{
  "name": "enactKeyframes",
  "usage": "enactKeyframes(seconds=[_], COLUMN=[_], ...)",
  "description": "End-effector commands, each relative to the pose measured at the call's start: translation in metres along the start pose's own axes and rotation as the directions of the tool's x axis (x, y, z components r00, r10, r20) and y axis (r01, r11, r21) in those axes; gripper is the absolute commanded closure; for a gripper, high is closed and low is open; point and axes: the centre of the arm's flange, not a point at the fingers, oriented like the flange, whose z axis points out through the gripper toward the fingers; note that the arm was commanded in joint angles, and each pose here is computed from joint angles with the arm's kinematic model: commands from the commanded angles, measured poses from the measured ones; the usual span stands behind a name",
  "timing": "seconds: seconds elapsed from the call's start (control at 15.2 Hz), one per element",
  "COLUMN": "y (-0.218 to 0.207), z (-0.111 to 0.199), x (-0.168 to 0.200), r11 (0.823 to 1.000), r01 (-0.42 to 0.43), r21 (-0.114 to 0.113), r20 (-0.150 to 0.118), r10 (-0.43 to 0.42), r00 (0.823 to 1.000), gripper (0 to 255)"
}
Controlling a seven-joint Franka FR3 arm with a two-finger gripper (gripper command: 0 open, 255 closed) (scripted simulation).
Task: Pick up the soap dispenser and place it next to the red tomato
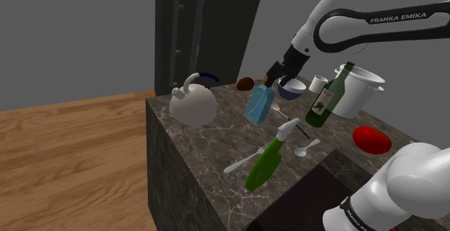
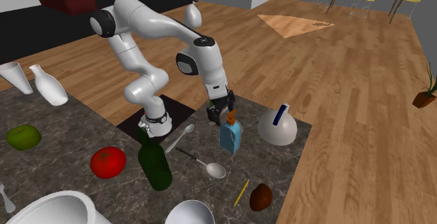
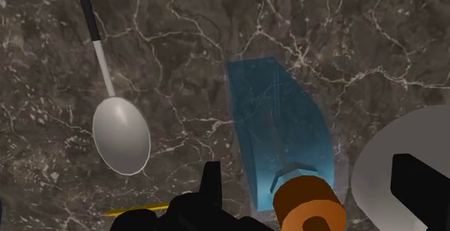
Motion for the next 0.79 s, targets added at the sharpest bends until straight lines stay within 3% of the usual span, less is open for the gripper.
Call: enactKeyframes(seconds=[0.0,0.33,0.73], y=[0.000,0.000,0.000], z=[0.012,0.036,0.036], x=[0.001,0.001,0.001], r11=[1.000,1.000,1.000], r01=[-0.001,-0.001,-0.001], r21=[0.000,0.000,0.000], r20=[-0.001,-0.001,-0.001], r10=[0.001,0.001,0.001], r00=[1.000,1.000,1.000], gripper=[0,0,0])
